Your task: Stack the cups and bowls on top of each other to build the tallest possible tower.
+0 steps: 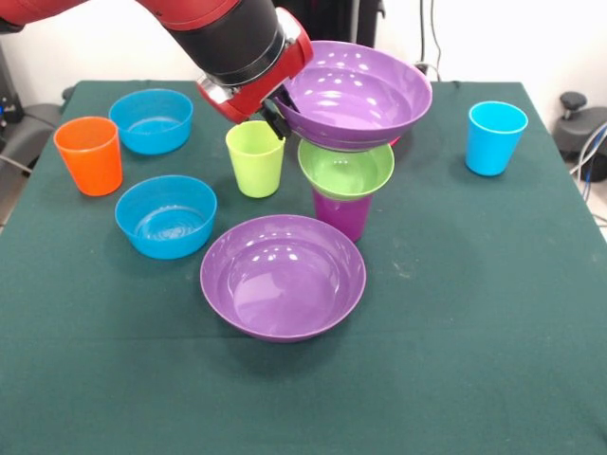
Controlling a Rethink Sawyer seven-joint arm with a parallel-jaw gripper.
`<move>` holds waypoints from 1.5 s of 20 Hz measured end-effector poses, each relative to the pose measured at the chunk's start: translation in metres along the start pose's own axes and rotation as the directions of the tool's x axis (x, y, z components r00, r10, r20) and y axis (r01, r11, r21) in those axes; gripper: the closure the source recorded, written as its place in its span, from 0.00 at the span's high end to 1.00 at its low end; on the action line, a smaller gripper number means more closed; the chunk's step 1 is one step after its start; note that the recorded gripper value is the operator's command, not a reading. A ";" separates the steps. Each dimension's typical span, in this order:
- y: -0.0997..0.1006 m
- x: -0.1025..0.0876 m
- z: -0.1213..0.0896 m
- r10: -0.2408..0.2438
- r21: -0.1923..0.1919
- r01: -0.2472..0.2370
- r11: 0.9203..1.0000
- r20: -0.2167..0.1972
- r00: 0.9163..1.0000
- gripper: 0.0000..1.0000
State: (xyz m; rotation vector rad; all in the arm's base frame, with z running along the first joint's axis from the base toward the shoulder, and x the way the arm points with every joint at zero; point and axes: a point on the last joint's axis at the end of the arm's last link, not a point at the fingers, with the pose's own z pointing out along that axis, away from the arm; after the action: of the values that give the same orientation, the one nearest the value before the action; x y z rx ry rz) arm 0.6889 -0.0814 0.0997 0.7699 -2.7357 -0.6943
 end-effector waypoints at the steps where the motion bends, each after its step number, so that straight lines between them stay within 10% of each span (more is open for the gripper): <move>1: 0.000 0.000 0.000 -0.001 0.000 0.001 1.000 0.000 1.000 0.00; 30: 0.011 -0.020 -0.019 -0.040 0.021 0.039 0.999 0.069 0.997 0.00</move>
State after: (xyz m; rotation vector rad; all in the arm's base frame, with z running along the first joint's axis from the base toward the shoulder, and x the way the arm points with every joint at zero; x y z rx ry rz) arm 0.7068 -0.0697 0.1196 0.8208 -2.8001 -0.7167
